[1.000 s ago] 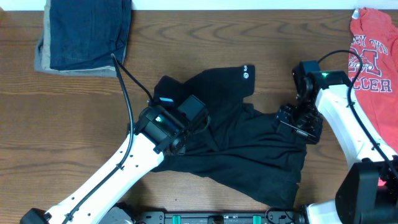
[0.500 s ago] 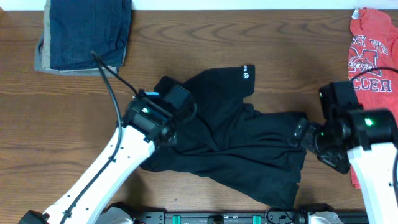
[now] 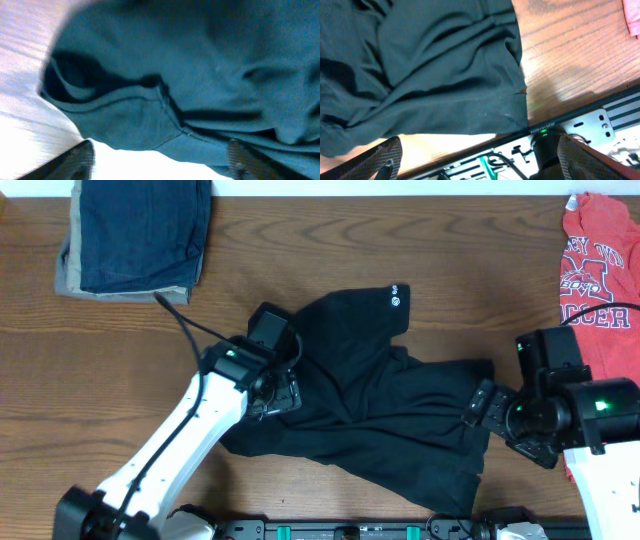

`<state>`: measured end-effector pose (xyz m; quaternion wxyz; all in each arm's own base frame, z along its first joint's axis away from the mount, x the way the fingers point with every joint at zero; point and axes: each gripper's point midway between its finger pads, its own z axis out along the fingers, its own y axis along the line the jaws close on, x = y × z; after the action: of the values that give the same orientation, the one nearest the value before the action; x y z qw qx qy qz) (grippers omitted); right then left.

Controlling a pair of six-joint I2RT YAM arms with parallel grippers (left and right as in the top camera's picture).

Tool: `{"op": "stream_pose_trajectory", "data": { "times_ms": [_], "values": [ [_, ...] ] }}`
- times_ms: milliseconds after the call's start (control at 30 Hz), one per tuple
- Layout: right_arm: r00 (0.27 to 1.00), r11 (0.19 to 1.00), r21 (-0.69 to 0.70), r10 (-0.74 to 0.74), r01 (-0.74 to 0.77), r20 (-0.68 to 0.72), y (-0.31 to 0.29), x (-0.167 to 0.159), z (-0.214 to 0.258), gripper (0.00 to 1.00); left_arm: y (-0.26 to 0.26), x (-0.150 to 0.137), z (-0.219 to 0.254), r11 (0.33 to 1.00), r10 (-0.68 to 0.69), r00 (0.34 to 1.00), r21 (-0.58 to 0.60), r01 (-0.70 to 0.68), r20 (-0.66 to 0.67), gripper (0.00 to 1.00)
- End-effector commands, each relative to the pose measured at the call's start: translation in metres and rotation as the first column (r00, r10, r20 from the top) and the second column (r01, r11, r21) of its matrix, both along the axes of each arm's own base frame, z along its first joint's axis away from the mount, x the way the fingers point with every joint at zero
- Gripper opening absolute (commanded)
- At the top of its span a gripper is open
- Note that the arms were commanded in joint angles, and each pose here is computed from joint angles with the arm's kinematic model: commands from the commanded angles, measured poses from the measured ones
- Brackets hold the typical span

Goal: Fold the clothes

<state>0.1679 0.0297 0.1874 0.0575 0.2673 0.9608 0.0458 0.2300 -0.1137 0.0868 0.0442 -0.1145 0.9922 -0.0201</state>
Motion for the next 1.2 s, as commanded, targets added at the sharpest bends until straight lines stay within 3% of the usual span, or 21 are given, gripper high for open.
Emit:
{"op": "stream_pose_trajectory", "data": {
  "times_ms": [0, 167, 500, 700, 767, 867, 1100, 1167],
  "values": [
    [0.998, 1.000, 0.014, -0.014, 0.015, -0.055, 0.004, -0.010, -0.013, 0.96, -0.005, -0.011, -0.022, 0.998, 0.061, 0.994, -0.010, -0.062, -0.093, 0.82],
    [0.992, 0.999, 0.006, -0.048, 0.049, -0.113, 0.003, -0.019, -0.035, 0.95, -0.007, -0.005, -0.052, 0.998, 0.064, 0.990, 0.016, -0.062, -0.129, 0.81],
    [0.984, 0.999, -0.006, -0.049, 0.049, -0.170, 0.001, -0.029, -0.063, 0.96, -0.001, 0.004, -0.075, 0.993, 0.097, 0.986, 0.082, -0.086, -0.135, 0.63],
    [0.979, 0.997, -0.007, -0.081, 0.081, -0.188, 0.002, -0.032, -0.077, 0.97, 0.000, 0.002, -0.078, 0.992, 0.100, 0.984, 0.090, -0.087, -0.149, 0.63],
    [0.970, 0.993, -0.016, -0.121, 0.120, -0.211, 0.001, -0.037, -0.083, 0.97, 0.000, 0.002, -0.078, 0.992, 0.101, 0.983, 0.087, -0.089, -0.151, 0.56],
    [0.957, 0.987, -0.029, -0.159, 0.156, -0.242, -0.001, -0.045, -0.092, 0.98, 0.000, 0.002, -0.078, 0.992, 0.102, 0.983, 0.087, -0.089, -0.150, 0.36],
    [0.951, 0.985, -0.035, -0.170, 0.167, -0.257, -0.001, -0.050, -0.104, 0.98, 0.001, 0.002, -0.078, 0.992, 0.102, 0.983, 0.088, -0.089, -0.151, 0.08],
    [0.952, 0.985, -0.034, -0.170, 0.167, -0.255, -0.001, -0.049, -0.105, 0.98, 0.001, 0.001, -0.078, 0.992, 0.102, 0.983, 0.089, -0.089, -0.154, 0.06]
  ]
}}
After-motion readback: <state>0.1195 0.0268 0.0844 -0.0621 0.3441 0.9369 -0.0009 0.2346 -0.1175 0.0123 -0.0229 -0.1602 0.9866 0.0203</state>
